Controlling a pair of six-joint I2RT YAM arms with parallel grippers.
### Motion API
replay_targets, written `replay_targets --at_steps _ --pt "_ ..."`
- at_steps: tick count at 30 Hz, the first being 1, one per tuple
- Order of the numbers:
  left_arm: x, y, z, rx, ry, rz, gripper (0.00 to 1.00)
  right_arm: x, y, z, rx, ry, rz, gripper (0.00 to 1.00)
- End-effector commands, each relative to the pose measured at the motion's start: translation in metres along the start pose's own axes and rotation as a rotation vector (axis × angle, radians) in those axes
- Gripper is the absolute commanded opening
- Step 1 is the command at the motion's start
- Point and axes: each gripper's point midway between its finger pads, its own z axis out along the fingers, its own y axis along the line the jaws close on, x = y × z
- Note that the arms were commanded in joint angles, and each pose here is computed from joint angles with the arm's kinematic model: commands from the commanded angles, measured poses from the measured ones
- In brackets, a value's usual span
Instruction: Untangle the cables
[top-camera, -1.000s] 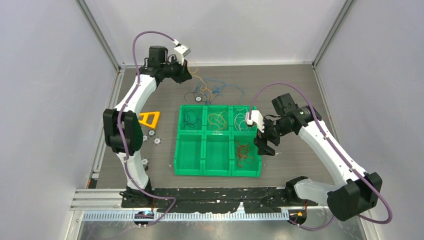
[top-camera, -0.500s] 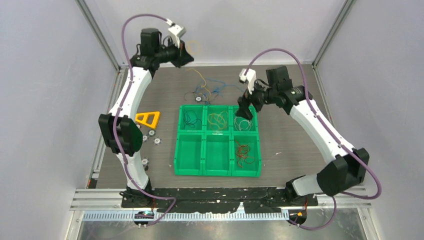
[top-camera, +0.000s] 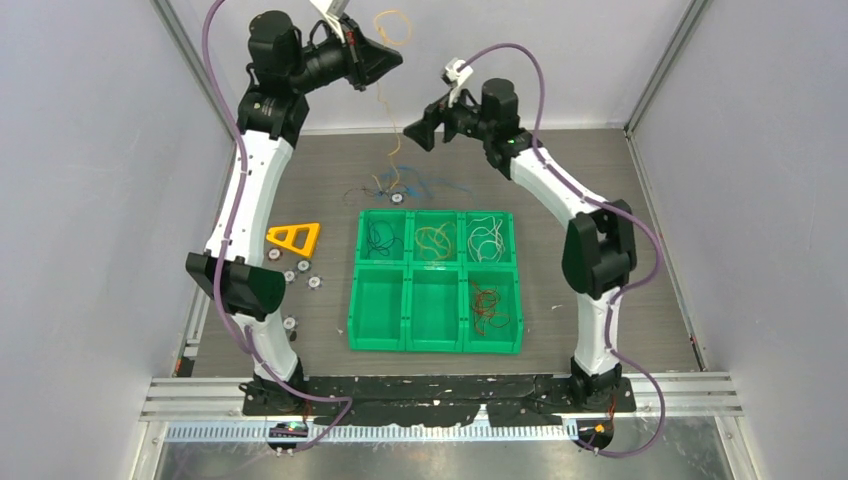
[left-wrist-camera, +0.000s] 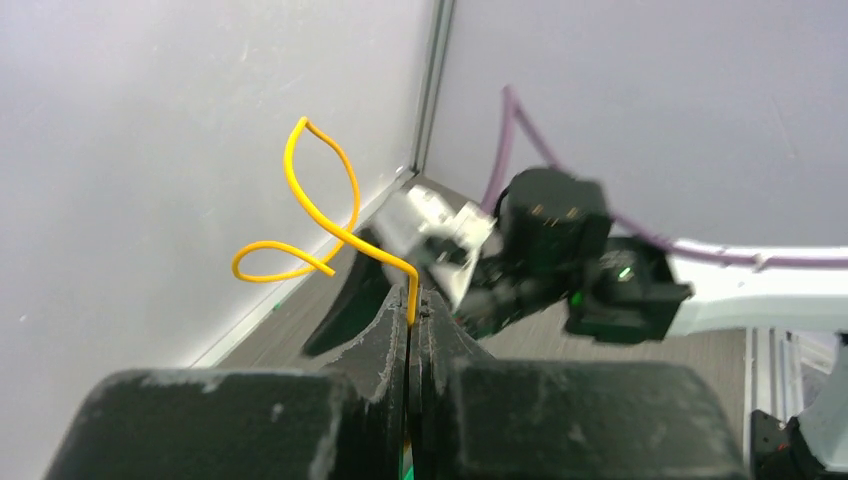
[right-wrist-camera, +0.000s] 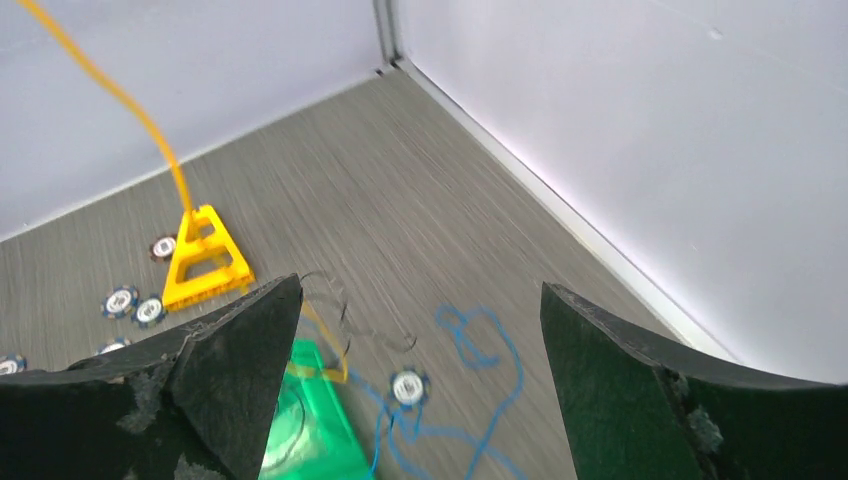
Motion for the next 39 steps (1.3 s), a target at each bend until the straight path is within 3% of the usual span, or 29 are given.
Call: replay_targets --at_steps 1,9,13,18,23,26,32,39 --pt "-0.043 -0.016 -0.006 -0.006 -0.104 0.023 0.0 -0.065 0.047 0.035 -0.147 -0.232 -0.073 0.95" --pt "-0.046 -0.008 -0.008 -0.058 -0.115 0.026 0.0 -0.031 0.049 0.058 -0.113 -0.191 -0.073 0.96" --pt "-0.039 0.006 -0.012 -0.14 -0.105 0.04 0.0 -0.027 0.019 0.034 -0.04 -0.111 -0.029 0.95" --pt "-0.033 0.049 -0.022 -0.384 -0.093 0.005 0.0 -0.028 -0.029 -0.02 0.039 0.002 0.056 0.95" --pt "-0.041 0.046 -0.015 -0.362 -0.143 -0.054 0.0 -0.045 0.0 -0.039 -0.087 -0.001 0.1 0.95" --pt "-0.048 0.042 -0.006 -0.344 -0.181 -0.067 0.0 -0.067 0.023 -0.029 -0.121 -0.124 0.047 0.95" --pt "-0.055 0.04 0.003 -0.35 -0.216 -0.111 0.0 -0.074 0.053 0.024 -0.101 -0.236 0.038 0.95" --pt "-0.071 0.027 0.002 -0.311 -0.26 -0.109 0.0 -0.042 0.059 0.075 -0.069 -0.232 0.052 0.98"
